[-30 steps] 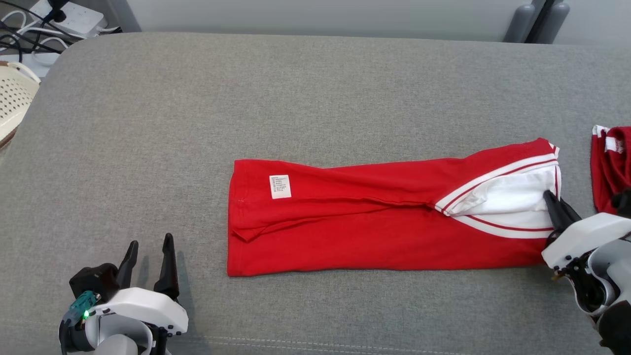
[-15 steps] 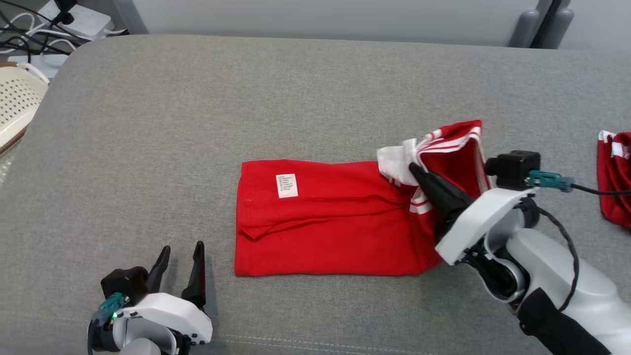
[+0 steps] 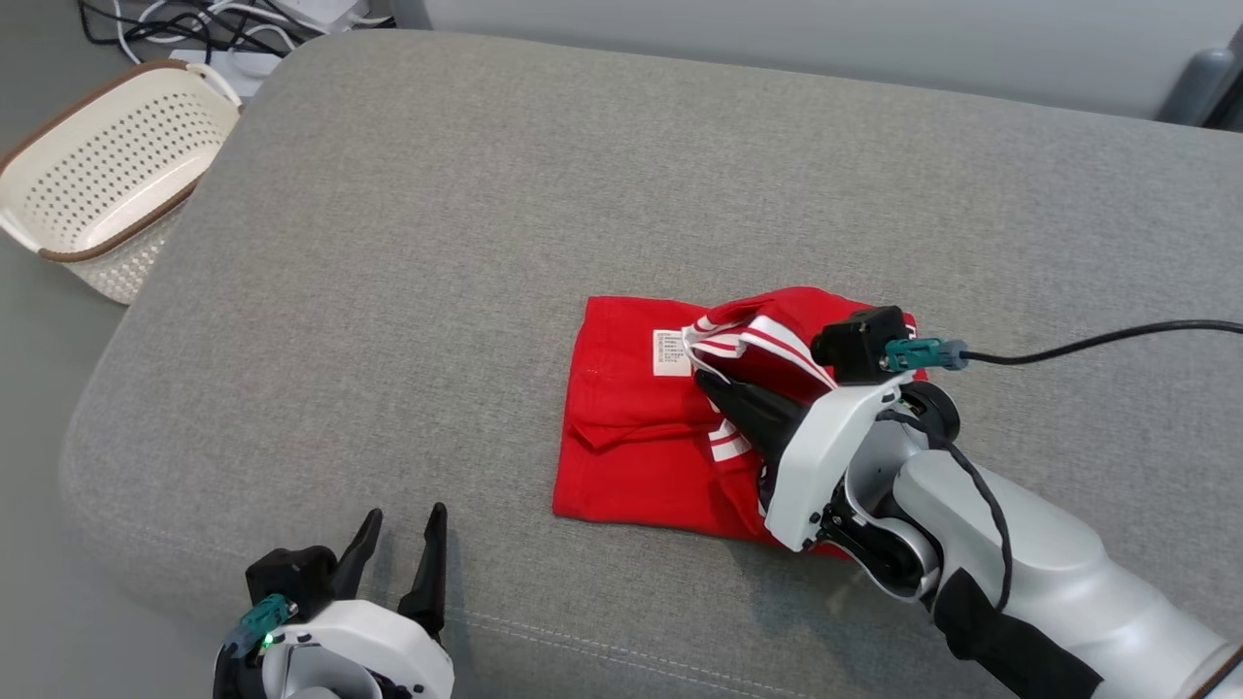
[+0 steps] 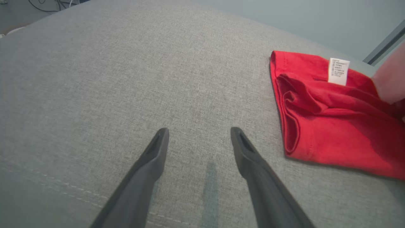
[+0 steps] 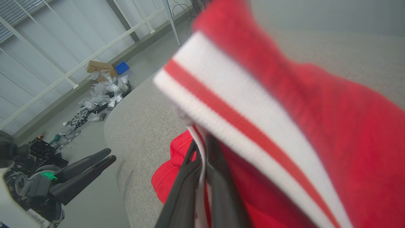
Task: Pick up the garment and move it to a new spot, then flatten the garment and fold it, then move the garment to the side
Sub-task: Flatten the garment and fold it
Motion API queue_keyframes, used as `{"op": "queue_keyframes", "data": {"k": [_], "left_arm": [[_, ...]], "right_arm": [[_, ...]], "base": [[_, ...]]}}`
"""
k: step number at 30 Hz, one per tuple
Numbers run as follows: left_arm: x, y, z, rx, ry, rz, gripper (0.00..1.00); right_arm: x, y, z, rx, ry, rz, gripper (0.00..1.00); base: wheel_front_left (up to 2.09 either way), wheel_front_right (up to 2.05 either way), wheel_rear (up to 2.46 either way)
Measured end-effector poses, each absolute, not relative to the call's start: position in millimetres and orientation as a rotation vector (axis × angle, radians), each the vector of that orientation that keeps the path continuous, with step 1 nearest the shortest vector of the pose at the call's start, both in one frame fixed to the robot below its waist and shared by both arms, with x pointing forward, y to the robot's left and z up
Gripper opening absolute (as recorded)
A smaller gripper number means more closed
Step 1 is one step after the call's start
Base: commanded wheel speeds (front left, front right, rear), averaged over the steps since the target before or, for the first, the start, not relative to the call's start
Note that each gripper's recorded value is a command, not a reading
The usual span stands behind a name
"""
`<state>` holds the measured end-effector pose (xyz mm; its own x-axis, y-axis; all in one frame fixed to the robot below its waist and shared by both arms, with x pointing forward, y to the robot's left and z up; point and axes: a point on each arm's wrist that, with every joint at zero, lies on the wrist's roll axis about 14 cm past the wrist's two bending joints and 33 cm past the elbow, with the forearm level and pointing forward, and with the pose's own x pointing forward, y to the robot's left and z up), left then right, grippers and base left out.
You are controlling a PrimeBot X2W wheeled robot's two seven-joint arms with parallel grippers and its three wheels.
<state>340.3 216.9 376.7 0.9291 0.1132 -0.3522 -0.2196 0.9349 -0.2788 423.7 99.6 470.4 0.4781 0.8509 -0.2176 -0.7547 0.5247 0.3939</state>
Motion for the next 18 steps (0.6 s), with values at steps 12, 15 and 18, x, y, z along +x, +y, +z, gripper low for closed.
{"op": "queue_keyframes", "data": {"k": [12, 15, 18], "left_arm": [[317, 213, 373, -0.355, 0.361, 0.198, 1.0], [310, 218, 373, -0.363, 0.363, 0.222, 1.0], [303, 225, 374, -0.361, 0.361, 0.256, 1.0]], "right_arm": [[431, 149, 452, 0.123, 0.471, 1.071, 0.0], [431, 162, 449, 0.11, 0.486, 1.079, 1.0], [430, 174, 454, 0.09, 0.477, 1.102, 1.0]], "base": [[0.0, 0.0, 0.0], [0.0, 0.0, 0.0], [0.0, 0.0, 0.0]]}}
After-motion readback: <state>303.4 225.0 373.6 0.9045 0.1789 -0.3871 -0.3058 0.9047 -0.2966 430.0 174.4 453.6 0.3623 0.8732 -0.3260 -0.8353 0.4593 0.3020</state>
